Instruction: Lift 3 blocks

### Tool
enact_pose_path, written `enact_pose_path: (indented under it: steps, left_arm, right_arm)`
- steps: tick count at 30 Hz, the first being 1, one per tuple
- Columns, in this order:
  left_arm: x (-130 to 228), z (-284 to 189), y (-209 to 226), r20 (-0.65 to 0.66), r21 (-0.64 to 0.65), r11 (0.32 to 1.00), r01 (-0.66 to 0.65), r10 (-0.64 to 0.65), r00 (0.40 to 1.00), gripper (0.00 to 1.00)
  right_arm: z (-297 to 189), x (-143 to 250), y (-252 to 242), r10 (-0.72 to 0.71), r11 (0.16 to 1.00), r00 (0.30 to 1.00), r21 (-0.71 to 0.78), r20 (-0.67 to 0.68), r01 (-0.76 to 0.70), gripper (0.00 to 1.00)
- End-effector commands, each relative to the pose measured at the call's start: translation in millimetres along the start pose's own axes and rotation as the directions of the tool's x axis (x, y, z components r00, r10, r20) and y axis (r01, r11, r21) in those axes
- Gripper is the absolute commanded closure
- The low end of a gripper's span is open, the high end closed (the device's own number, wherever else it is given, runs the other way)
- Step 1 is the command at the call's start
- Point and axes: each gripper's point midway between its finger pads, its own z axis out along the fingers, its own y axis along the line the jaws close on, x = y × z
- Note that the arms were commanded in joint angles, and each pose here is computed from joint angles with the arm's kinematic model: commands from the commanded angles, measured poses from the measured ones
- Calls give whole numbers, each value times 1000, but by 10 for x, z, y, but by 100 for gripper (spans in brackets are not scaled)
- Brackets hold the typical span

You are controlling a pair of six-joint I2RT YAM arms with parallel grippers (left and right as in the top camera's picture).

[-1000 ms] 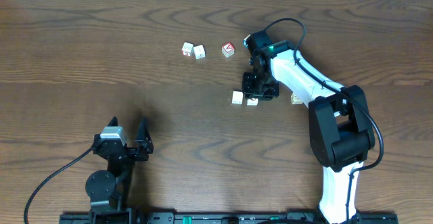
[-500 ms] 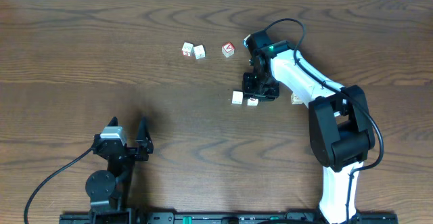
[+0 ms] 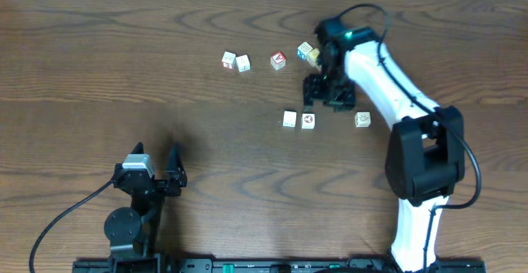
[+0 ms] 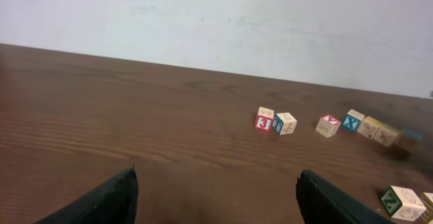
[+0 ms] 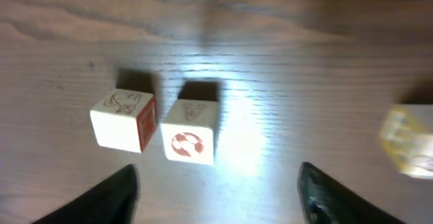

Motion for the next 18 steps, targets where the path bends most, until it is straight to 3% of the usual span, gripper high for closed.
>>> enact_pose_path:
  steps: [1, 7, 18]
  left_arm:
    - [158, 8, -4, -50, 11, 1000, 14, -14, 999, 25]
    - [158, 8, -4, -50, 11, 1000, 14, -14, 999, 25]
    - [158, 8, -4, -50, 11, 1000, 14, -14, 999, 25]
  right_arm:
    - [-242, -56, -215, -75, 997, 997, 6, 21, 75, 14]
    - [-227, 118, -880, -1, 986, 997, 166, -74, 13, 8]
    - [58, 147, -1063, -15, 987, 996, 159, -89, 29, 9]
